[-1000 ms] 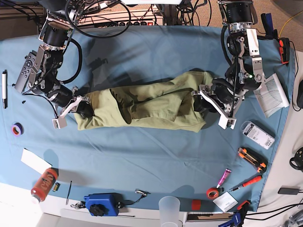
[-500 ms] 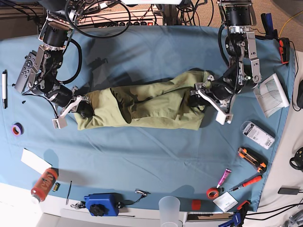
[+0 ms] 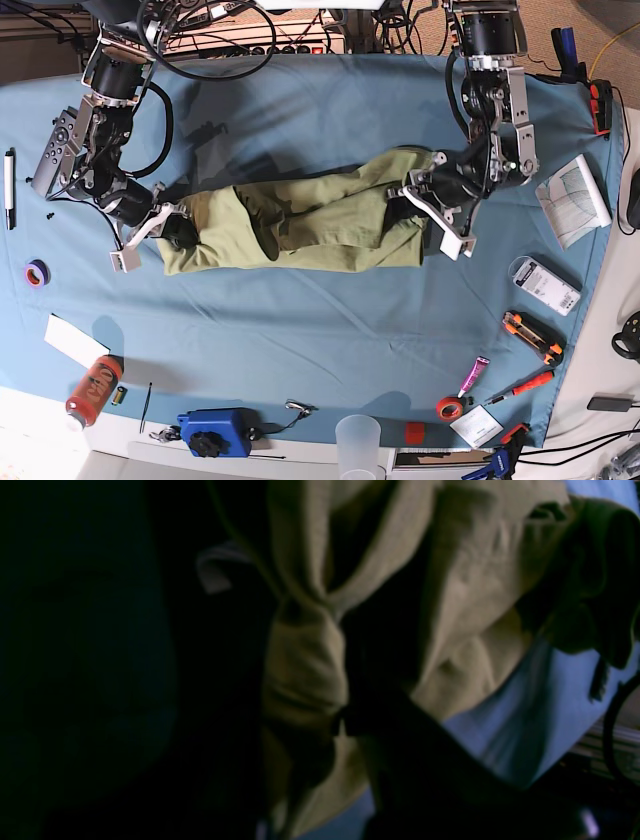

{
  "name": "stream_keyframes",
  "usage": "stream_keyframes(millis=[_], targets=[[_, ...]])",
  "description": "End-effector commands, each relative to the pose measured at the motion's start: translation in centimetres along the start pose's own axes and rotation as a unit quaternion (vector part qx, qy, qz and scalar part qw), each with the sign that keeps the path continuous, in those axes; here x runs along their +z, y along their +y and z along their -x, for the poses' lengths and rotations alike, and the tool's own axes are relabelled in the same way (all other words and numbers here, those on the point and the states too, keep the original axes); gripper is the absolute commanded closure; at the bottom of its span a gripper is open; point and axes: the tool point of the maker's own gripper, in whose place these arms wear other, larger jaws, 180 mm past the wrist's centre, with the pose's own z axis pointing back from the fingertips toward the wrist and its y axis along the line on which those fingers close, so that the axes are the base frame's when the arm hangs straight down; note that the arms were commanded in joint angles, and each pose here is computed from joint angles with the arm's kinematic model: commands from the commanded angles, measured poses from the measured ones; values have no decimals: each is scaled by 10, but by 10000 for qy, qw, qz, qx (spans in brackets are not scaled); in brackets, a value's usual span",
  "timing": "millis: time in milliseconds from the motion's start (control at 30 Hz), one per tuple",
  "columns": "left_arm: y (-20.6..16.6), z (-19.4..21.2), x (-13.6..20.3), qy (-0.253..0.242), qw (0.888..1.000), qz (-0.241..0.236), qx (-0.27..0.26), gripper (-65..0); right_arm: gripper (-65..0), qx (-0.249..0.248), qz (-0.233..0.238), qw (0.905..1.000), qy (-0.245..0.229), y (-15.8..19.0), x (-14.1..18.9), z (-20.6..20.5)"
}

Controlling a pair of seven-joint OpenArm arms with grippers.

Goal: Layout the t-shirt on the table in an organized manner, then fold the t-shirt properly
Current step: 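Grasp the other strip end with the left gripper and fold it inward, then lift the folded end with the left gripper and lay it over the right gripper's side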

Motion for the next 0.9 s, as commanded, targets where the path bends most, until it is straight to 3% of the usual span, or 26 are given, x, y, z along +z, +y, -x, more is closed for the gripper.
stream_keyframes(millis=[0,167,300,467,733,867], targets=[[0,-18,5,-199,9998,-46,-83,0,0,15,-37,10000,-88,1,4,-10],[4,-38,10,-363,9993,-79,-75,0,0,124,-446,9987,-232,25,12,-29],[14,-44,16,-368,9989,-207,-179,0,-188,489,-585,9960,-465,44,23,-51],[18,-50,28,-310,9983,-317,-381,0,-202,939,-564,9909,-787,60,36,-74],[-42,-59,40,-583,9897,960,-890,0,-202,1116,-210,9918,-579,48,35,-69],[-83,-43,34,-344,9765,1569,-1437,0,-202,1186,-25,9913,-571,42,35,-69]])
